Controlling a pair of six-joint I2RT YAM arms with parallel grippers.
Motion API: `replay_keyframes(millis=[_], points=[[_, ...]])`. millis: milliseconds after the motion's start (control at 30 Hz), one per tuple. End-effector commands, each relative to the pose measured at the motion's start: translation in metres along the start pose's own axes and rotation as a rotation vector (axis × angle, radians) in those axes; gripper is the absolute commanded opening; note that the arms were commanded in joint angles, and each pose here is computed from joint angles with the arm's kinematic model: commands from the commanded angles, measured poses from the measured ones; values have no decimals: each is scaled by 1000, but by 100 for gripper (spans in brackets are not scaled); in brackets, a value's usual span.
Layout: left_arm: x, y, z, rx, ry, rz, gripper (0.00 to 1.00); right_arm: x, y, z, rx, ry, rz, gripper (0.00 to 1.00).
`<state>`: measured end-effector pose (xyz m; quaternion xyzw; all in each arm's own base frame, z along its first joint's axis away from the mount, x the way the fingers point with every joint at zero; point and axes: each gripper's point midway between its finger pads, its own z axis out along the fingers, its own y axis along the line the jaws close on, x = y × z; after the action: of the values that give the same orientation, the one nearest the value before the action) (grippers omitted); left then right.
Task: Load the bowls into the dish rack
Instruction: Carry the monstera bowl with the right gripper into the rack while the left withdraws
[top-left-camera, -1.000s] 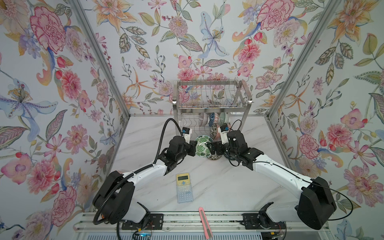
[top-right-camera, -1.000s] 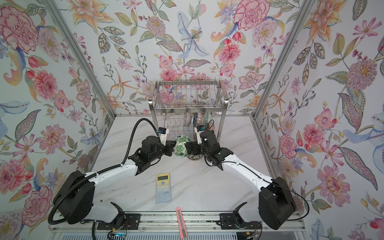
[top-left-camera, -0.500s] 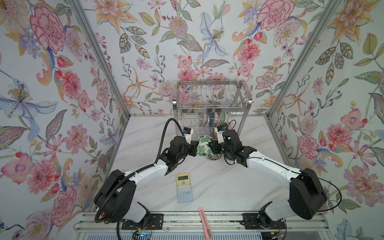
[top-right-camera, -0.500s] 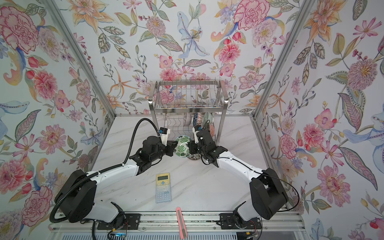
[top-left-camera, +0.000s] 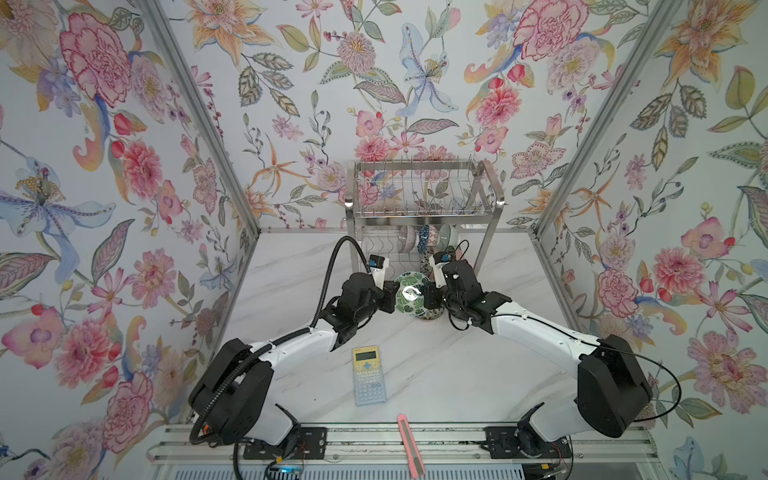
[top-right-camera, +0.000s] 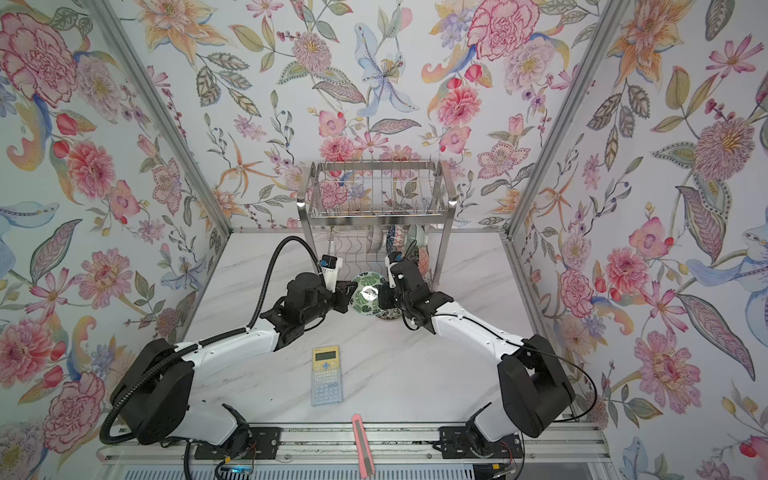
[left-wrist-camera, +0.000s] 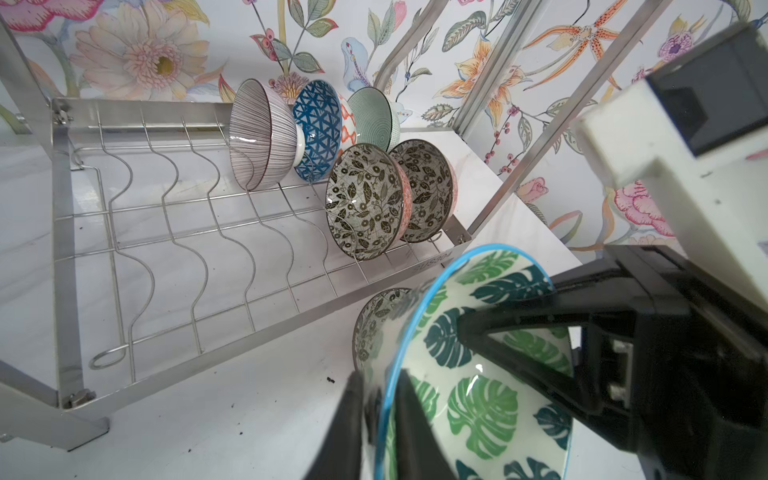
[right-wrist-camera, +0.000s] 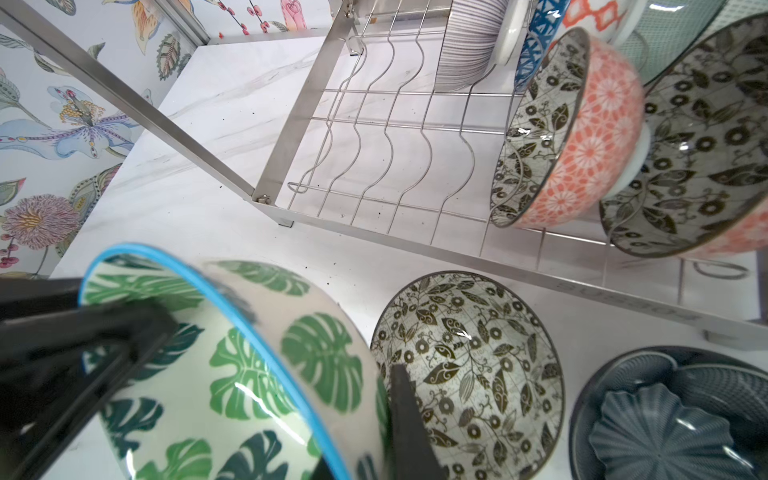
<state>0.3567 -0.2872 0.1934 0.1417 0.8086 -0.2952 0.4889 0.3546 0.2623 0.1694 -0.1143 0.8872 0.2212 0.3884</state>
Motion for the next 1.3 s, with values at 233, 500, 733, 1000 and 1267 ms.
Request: replay_keyframes(millis=[233, 500, 733, 1000, 1267], points=[[-41, 29, -55, -236, 103, 223, 99, -49, -5, -21, 63, -115, -89, 0], [-44, 104, -123, -448, 135, 234, 99, -71, -34, -10, 328, -106, -231, 0], [-32, 142, -145, -532, 114, 224, 99, -79, -41, 15, 506, -60, -368, 0], [-33, 150, -144, -513, 117, 247, 100, -89, -43, 40, 659, -44, -486, 0], [-30, 149, -145, -494, 110, 235, 99, -101, -49, 62, 788, -29, -582, 0]])
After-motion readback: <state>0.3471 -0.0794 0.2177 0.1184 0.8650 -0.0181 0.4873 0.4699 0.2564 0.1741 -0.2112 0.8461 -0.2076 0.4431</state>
